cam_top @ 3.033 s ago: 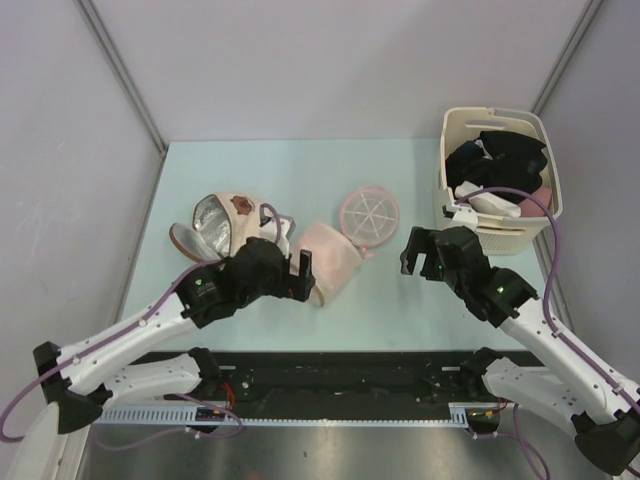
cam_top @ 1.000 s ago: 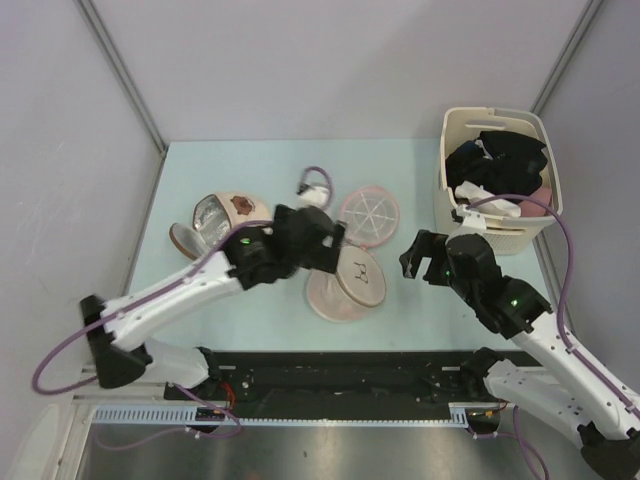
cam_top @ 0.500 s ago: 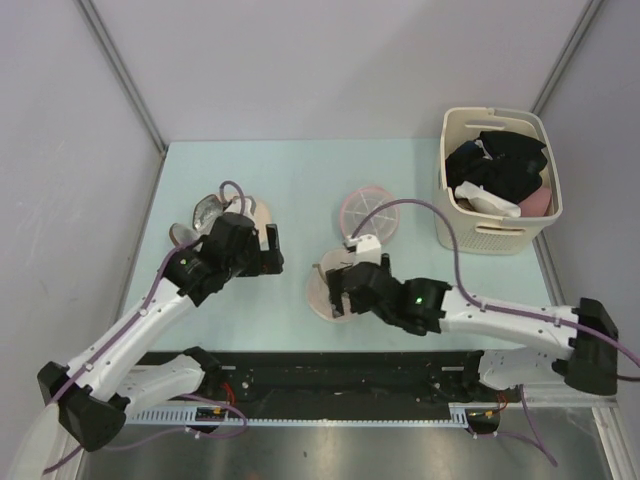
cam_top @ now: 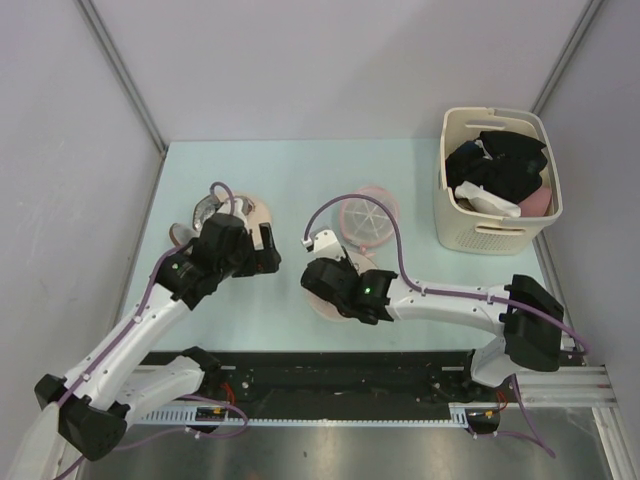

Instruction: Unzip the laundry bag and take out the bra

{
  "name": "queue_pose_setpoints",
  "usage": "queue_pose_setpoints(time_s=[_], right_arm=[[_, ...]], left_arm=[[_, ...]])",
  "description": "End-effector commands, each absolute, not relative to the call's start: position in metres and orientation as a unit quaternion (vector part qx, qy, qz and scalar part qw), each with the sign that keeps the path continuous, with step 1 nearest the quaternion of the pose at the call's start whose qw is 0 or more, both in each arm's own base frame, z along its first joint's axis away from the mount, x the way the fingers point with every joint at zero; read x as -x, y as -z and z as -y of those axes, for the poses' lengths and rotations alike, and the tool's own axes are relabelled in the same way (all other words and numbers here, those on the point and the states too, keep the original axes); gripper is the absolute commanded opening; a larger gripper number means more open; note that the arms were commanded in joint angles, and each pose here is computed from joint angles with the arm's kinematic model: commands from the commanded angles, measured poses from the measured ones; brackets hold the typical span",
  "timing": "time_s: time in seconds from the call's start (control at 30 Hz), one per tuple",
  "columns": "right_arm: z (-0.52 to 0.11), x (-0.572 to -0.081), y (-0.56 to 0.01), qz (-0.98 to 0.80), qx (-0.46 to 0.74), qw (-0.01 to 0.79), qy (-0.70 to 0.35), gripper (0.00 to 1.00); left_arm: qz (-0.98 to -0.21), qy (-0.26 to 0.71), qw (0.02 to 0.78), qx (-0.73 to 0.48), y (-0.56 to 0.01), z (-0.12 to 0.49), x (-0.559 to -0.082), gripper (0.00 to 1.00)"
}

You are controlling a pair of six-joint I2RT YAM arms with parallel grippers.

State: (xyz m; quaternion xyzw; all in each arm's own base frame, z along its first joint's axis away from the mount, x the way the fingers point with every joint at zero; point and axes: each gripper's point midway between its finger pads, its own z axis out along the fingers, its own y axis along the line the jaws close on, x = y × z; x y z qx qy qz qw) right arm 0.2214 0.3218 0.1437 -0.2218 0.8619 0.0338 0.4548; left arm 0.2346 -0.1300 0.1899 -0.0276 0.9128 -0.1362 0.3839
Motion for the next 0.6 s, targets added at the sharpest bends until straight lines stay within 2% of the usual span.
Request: queue_pose_setpoints(time_s=[0.0, 0.03, 0.07, 0.1, 0.3, 0.37, 0.4, 0.43, 0.47, 0.57], right_arm=[[-0.325, -0.219, -0.158, -0.845, 0.253, 0.472, -0.019, 0.52], [-0.322, -0.218, -0.157, -0.846, 0.255, 0.469, -0.015, 0.58], [-0.323, -0.216, -0.159, -0.845, 0.255, 0.469, -0.018, 0.70], [-0.322, -0.214, -0.160, -0.845, 0.256, 0.468, -0.018, 0.75], [-0.327, -0.206, -0.157, -0.839, 0.278, 0.468, -0.013, 0.77], [-0.323, -0.211, -0.148, -0.841, 0.281, 0.463, 0.005, 0.68], [-0.322, -0.215, -0.139, -0.841, 0.283, 0.460, 0.022, 0.60], [-0.321, -0.219, -0.136, -0.837, 0.297, 0.457, 0.033, 0.25], [-0.323, -0.220, -0.133, -0.834, 0.309, 0.455, 0.037, 0.00], [-0.336, -0.216, -0.141, -0.804, 0.368, 0.466, 0.034, 0.00]], left_arm=[[-0.908, 0.153, 0.390, 0.021, -0.193, 0.136, -0.239, 1.00], [-0.908, 0.151, 0.391, 0.018, -0.193, 0.135, -0.239, 1.00], [-0.908, 0.150, 0.390, 0.018, -0.193, 0.135, -0.240, 1.00], [-0.908, 0.153, 0.390, 0.016, -0.193, 0.136, -0.239, 1.00], [-0.911, 0.157, 0.380, 0.014, -0.186, 0.139, -0.238, 1.00], [-0.912, 0.164, 0.377, 0.016, -0.185, 0.141, -0.237, 1.00], [-0.912, 0.167, 0.374, 0.016, -0.182, 0.142, -0.235, 1.00], [-0.911, 0.171, 0.374, 0.017, -0.182, 0.143, -0.235, 1.00], [-0.912, 0.171, 0.372, 0.018, -0.180, 0.142, -0.233, 1.00], [-0.913, 0.169, 0.369, 0.023, -0.178, 0.140, -0.231, 1.00]])
